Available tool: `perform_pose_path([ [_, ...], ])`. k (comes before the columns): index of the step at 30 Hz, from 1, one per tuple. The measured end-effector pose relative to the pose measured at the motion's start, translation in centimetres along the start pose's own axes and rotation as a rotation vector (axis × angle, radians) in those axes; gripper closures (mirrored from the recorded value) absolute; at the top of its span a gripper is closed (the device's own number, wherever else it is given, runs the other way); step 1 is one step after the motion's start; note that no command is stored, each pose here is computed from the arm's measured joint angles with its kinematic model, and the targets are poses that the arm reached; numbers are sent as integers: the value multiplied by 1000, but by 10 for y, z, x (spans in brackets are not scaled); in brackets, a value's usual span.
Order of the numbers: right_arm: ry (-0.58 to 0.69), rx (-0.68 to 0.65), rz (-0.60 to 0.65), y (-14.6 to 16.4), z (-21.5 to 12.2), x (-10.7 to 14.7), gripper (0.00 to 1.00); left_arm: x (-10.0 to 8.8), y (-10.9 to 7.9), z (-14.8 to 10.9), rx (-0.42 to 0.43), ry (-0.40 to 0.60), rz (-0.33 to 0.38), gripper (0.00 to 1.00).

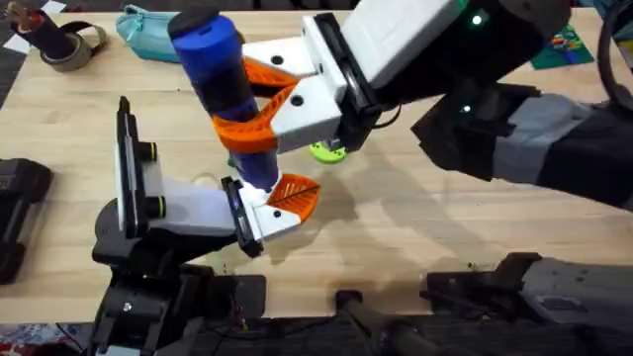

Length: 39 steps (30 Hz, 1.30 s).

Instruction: Pick up the gripper from the table and insert it into the empty holder that is missing its gripper. Then pick up a screw, insert it into the mounting hole, and use the screwdriver to tighten it. Finally, clean up the table by picking up the vegetable and placing it into the bucket.

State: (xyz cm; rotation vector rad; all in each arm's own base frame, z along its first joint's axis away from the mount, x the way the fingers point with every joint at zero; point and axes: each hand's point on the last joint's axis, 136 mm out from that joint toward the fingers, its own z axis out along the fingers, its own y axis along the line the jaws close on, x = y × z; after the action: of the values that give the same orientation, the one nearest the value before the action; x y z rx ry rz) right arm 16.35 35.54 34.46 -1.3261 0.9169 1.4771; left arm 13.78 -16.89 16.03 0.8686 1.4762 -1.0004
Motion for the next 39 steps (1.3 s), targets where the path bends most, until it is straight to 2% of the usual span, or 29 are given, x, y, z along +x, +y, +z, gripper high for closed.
perform_pose_path([
  [39,5,-3,14,-1,2,5,969,0,0,0,0,0,0,984],
])
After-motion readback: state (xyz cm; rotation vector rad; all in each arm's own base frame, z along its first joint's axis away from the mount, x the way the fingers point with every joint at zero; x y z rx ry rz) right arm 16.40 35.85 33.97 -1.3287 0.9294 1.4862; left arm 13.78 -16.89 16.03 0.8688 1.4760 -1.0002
